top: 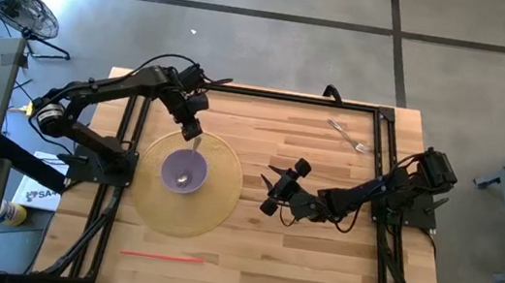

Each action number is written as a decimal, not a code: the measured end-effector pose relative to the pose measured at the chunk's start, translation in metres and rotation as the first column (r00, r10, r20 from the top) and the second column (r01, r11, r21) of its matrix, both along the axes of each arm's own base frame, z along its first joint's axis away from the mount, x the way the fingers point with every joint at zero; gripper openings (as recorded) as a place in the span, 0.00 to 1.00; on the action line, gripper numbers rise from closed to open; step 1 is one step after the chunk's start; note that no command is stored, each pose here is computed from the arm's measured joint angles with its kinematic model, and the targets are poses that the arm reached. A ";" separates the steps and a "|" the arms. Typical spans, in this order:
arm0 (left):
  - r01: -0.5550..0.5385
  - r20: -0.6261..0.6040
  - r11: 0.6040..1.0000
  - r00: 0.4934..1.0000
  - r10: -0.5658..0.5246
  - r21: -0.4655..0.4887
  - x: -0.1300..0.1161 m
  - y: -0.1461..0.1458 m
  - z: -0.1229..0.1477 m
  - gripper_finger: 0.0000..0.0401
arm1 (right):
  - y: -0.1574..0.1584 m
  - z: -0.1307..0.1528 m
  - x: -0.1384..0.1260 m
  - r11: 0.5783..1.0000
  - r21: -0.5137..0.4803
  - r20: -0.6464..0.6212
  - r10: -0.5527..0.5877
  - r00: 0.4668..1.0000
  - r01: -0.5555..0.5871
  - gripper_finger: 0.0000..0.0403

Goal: Pick & Place Utensil
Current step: Put the silver spoon into the purple bowl, then put the silver fork into the purple bowl

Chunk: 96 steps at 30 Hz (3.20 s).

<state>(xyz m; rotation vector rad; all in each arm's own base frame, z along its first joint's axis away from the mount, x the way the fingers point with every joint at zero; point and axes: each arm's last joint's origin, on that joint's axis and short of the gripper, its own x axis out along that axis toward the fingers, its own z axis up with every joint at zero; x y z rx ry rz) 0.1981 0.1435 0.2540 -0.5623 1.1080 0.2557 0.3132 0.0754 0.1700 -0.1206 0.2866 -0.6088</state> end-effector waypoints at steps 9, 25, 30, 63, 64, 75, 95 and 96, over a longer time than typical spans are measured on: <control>-0.040 0.089 0.999 0.995 0.037 0.028 -0.019 -0.018 0.028 0.27 | 0.000 0.000 0.000 1.000 0.000 0.000 -0.001 1.000 0.001 0.37; 0.105 0.342 0.973 0.924 -0.171 0.204 -0.015 -0.106 0.015 0.27 | -0.010 0.000 0.000 0.989 0.032 0.060 -0.146 0.987 0.144 0.37; 0.079 0.456 0.944 0.861 -0.226 0.320 -0.003 -0.115 0.022 0.27 | -0.034 -0.001 0.001 0.967 0.073 0.067 -0.247 0.967 0.242 0.37; 0.047 0.386 0.901 0.893 -0.232 0.432 0.025 -0.109 0.004 0.27 | -0.244 -0.009 -0.064 0.509 0.354 -0.569 -0.548 0.613 0.784 0.37; 0.045 0.390 0.900 0.891 -0.232 0.433 0.025 -0.109 0.005 0.27 | -0.245 -0.012 -0.068 0.497 0.351 -0.577 -0.552 0.602 0.793 0.37; 0.044 0.391 0.901 0.891 -0.231 0.432 0.025 -0.109 0.005 0.27 | -0.245 -0.043 -0.104 0.256 0.316 -0.536 -0.746 0.394 0.914 0.37; 0.042 0.395 0.901 0.889 -0.231 0.432 0.025 -0.109 0.005 0.27 | -0.247 -0.060 -0.123 0.202 0.366 -0.555 -0.736 0.388 0.908 0.37; 0.042 0.395 0.901 0.889 -0.231 0.432 0.025 -0.109 0.005 0.27 | -0.246 -0.060 -0.122 0.204 0.368 -0.556 -0.734 0.390 0.907 0.37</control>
